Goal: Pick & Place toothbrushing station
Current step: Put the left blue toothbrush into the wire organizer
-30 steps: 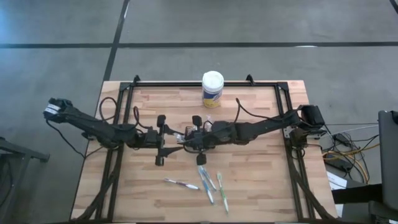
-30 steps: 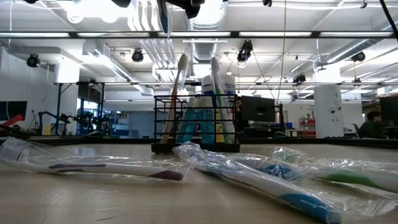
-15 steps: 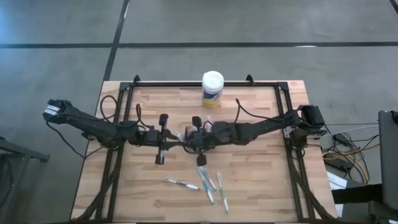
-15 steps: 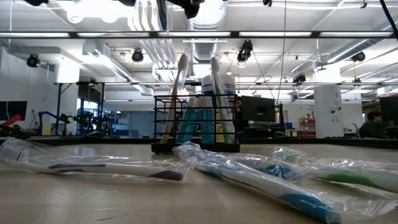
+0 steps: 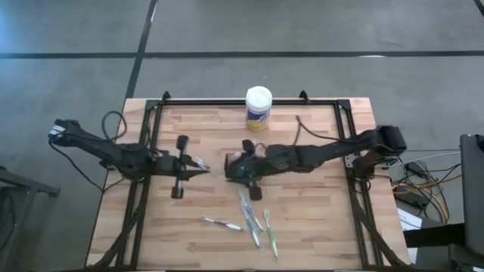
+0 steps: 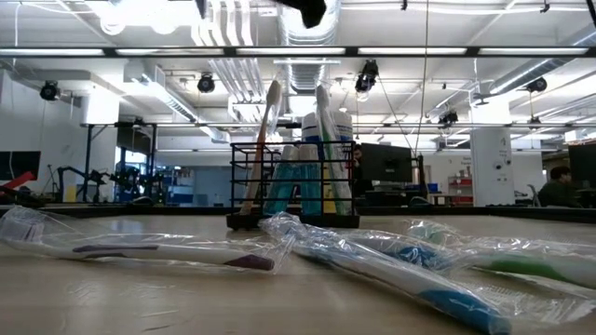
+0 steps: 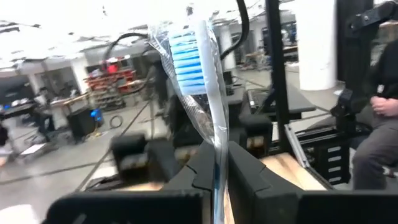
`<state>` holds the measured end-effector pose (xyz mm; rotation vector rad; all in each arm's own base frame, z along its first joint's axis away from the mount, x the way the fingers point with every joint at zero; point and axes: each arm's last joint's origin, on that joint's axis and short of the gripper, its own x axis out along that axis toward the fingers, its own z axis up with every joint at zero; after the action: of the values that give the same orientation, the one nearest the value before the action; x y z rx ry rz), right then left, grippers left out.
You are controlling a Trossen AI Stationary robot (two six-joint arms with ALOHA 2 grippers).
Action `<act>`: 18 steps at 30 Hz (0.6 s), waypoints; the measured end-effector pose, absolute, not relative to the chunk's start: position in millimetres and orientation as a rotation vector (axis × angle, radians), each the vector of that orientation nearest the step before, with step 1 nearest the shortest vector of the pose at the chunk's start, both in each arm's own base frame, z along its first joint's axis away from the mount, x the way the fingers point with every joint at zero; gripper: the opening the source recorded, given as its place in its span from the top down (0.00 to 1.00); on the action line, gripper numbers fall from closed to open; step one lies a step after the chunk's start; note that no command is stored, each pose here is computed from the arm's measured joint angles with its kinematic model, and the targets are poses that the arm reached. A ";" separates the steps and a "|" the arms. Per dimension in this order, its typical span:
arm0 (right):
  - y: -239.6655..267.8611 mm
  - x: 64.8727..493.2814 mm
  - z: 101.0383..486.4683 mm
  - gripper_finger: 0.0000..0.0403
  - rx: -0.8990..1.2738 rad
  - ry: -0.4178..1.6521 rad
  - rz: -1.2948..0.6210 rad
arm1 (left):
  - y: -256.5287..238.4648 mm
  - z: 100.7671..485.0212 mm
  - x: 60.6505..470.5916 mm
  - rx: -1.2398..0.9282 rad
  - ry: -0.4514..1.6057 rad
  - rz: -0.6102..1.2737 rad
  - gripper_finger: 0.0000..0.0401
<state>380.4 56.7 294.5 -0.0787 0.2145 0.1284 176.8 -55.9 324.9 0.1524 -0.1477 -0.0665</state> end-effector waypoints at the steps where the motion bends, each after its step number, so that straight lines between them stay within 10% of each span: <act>1: 55.9 374.3 299.2 0.48 -0.076 0.197 0.128 | -53.4 326.1 170.2 0.145 -0.134 -0.052 0.95; 8: 57.5 304.2 324.0 0.55 -0.005 0.065 0.161 | -45.4 310.8 143.8 0.109 -0.038 -0.050 0.95; 18: 73.8 190.9 311.7 0.94 0.029 -0.100 0.083 | -37.4 261.5 126.1 0.027 -0.118 0.006 0.95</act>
<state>190.9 73.8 311.7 0.0292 -0.0998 0.0833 126.1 -37.4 261.5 0.0265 -0.1176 0.0056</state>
